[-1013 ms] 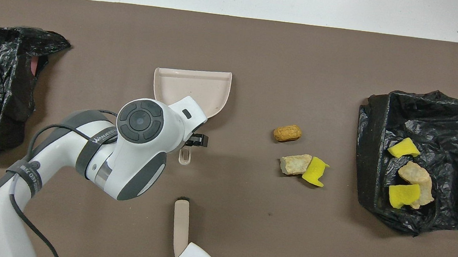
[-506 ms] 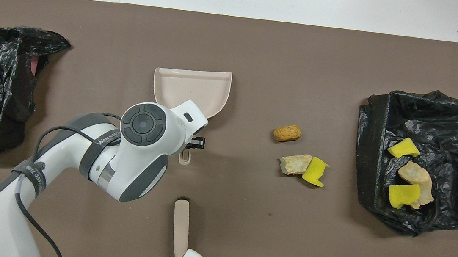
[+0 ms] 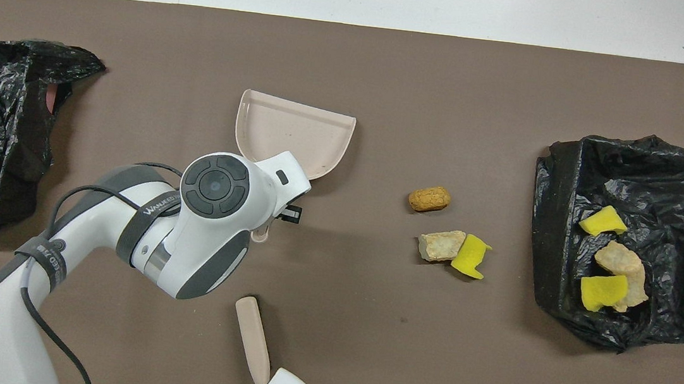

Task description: Sweep and dump trash in bin

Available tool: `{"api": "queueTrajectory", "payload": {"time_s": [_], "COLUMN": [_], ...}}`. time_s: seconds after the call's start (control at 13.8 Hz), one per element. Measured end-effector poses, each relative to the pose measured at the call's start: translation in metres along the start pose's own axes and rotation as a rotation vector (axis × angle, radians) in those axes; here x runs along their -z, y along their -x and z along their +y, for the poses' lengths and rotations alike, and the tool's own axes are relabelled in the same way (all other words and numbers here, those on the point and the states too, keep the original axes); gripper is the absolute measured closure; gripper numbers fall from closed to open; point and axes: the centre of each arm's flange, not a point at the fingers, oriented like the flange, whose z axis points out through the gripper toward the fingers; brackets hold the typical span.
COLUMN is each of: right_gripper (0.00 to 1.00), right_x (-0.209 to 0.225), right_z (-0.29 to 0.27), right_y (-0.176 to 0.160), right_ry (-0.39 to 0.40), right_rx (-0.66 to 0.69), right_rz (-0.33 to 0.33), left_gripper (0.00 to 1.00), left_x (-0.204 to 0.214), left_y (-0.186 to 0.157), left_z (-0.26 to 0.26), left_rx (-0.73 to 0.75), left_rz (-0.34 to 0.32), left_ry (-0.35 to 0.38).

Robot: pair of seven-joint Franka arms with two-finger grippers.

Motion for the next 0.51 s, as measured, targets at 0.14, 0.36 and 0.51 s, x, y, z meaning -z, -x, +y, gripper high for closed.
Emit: {"api": "queueTrajectory", "payload": {"time_s": [0.14, 0.36, 0.51], "right_gripper": [0.90, 0.90, 0.90], "right_x": [0.003, 0.006, 0.006], "right_z": [0.001, 0.001, 0.001], "right_y": [-0.002, -0.004, -0.004], "right_ry": [0.000, -0.001, -0.001], "right_rx": [-0.003, -0.007, -0.004], "right_rz": [-0.001, 0.000, 0.000], "left_gripper": [0.69, 0.69, 0.69], "left_x": [0.012, 0.037, 0.042], "left_y": [-0.003, -0.003, -0.002], "left_z": [-0.016, -0.042, -0.049], "left_rx": [-0.123, -0.373, -0.517], "left_rz": [-0.024, -0.050, -0.060], "left_ry": [-0.023, -0.048, -0.051]}}
